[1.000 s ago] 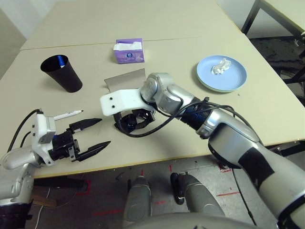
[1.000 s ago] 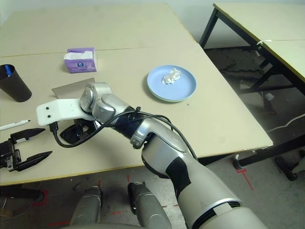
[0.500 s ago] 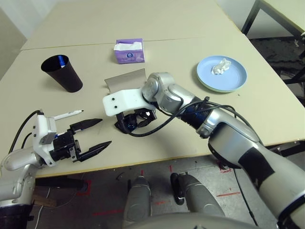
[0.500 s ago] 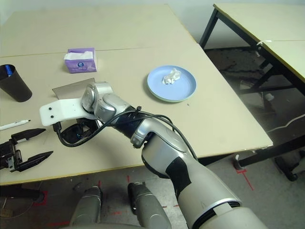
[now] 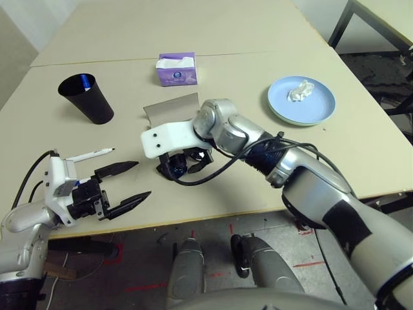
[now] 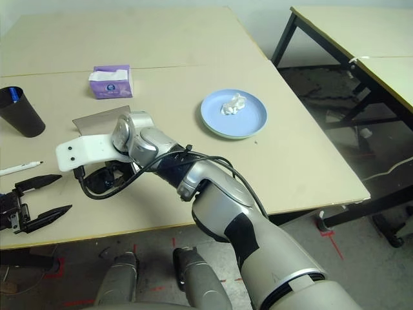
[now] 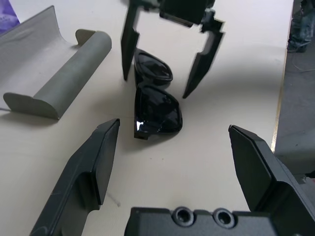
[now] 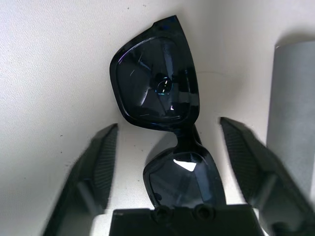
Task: Organize and tidy the items on the table.
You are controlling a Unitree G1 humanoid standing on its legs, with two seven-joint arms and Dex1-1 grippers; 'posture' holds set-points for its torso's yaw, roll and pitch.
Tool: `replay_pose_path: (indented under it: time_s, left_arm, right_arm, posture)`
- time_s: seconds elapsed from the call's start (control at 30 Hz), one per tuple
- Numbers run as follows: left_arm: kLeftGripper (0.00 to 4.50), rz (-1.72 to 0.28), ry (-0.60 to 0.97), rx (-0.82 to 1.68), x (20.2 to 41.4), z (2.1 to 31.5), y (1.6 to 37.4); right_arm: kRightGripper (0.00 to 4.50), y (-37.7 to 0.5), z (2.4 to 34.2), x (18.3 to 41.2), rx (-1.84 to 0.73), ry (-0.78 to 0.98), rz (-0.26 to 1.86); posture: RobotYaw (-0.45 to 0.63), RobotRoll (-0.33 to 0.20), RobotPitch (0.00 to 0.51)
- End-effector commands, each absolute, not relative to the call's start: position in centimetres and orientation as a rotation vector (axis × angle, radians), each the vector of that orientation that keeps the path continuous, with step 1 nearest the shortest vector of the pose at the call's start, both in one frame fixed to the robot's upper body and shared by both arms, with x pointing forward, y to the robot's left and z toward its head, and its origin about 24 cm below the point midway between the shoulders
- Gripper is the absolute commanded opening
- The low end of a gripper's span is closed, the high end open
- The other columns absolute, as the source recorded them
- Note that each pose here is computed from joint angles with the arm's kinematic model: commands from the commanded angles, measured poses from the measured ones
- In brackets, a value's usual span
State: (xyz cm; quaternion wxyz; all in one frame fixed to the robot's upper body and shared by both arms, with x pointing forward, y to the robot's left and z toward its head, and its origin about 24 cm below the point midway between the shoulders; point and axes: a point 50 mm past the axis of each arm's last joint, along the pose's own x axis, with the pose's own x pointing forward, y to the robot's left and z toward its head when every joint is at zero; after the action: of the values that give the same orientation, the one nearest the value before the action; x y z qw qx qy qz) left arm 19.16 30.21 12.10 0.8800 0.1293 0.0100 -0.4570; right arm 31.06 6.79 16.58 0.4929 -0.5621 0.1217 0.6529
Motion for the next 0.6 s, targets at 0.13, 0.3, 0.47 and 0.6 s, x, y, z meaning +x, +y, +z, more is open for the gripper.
replay_pose_path:
  time_s: [0.13, 0.3, 0.47, 0.6]
  left_arm:
    - [4.5, -0.985, -0.051, 0.308, 19.3, 14.2, 28.7]
    - [4.5, -0.983, -0.07, 0.317, 19.1, 15.0, 28.4]
    - [4.5, -0.977, -0.065, 0.312, 18.9, 15.0, 28.5]
    - [4.5, -0.972, -0.049, 0.305, 18.8, 14.6, 28.8]
  right_arm:
    - [1.63, 6.2, 15.4, 31.0, -1.338, 0.332, 1.619]
    - [0.21, 5.9, 15.5, 31.1, -1.328, 0.336, 1.624]
    - [0.22, 5.9, 15.6, 31.2, -1.328, 0.334, 1.623]
    - [0.22, 6.0, 15.7, 31.1, -1.326, 0.335, 1.627]
  posture:
    - [0.15, 0.0, 0.203]
    - [0.16, 0.0, 0.205]
    - [0.16, 0.0, 0.21]
    - [0.15, 0.0, 0.214]
